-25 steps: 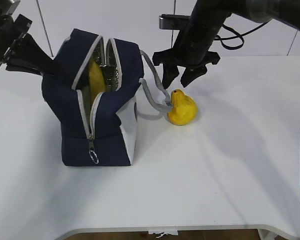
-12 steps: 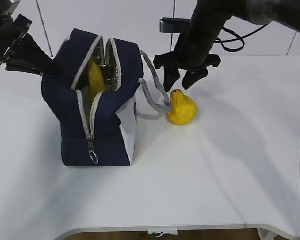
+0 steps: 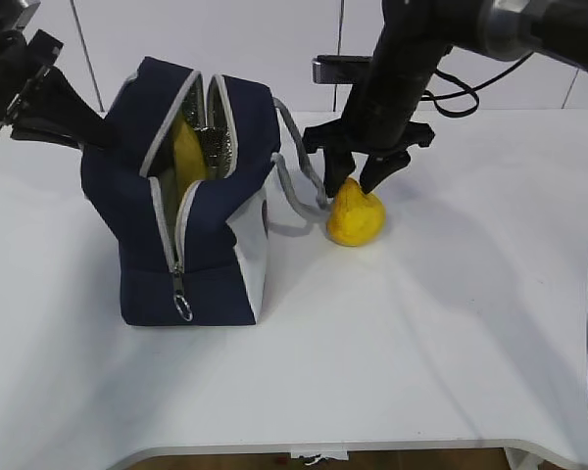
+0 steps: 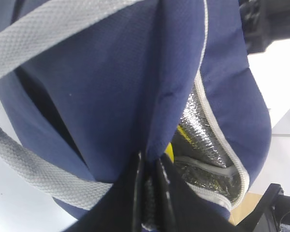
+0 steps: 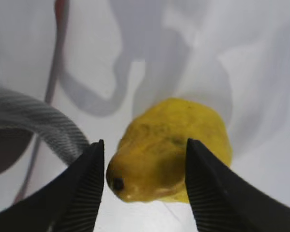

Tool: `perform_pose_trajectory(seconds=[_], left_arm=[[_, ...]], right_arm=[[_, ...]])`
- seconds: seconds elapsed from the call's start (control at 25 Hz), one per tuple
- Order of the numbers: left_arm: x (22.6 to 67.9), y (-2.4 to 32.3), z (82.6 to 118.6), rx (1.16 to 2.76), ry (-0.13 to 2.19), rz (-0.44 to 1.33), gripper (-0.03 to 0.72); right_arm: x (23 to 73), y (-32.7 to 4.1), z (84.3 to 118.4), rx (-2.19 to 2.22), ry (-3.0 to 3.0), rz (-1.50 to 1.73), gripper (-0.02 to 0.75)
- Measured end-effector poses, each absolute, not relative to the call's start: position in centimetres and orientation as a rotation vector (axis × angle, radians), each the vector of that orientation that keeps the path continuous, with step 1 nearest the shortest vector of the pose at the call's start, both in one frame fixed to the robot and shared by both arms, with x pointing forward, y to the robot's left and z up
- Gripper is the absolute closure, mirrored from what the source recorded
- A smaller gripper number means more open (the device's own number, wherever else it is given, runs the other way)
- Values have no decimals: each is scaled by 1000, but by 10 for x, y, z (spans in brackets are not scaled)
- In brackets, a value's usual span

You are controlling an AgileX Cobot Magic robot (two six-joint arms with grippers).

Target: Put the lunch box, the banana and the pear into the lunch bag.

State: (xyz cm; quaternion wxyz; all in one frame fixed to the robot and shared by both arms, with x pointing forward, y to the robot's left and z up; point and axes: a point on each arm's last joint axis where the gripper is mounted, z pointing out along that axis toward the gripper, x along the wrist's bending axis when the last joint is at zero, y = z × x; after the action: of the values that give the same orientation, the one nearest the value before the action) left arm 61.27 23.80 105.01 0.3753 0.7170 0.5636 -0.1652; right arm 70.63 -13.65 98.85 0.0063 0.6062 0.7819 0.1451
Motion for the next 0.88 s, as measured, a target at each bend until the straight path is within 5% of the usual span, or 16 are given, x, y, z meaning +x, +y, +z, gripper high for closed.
perform_pose_trajectory(seconds=[0.36, 0.64, 0.88], left_arm=[[612, 239, 1049, 1854, 1446, -413, 675], [612, 239, 1049, 1856, 1447, -412, 675], [612, 239, 1049, 1856, 1447, -412, 675]], right_arm=[[705, -138, 989, 1891, 2445, 434, 324], [704, -141, 997, 1865, 2428, 432, 476], [699, -145, 1017, 1827, 2399, 443, 487]])
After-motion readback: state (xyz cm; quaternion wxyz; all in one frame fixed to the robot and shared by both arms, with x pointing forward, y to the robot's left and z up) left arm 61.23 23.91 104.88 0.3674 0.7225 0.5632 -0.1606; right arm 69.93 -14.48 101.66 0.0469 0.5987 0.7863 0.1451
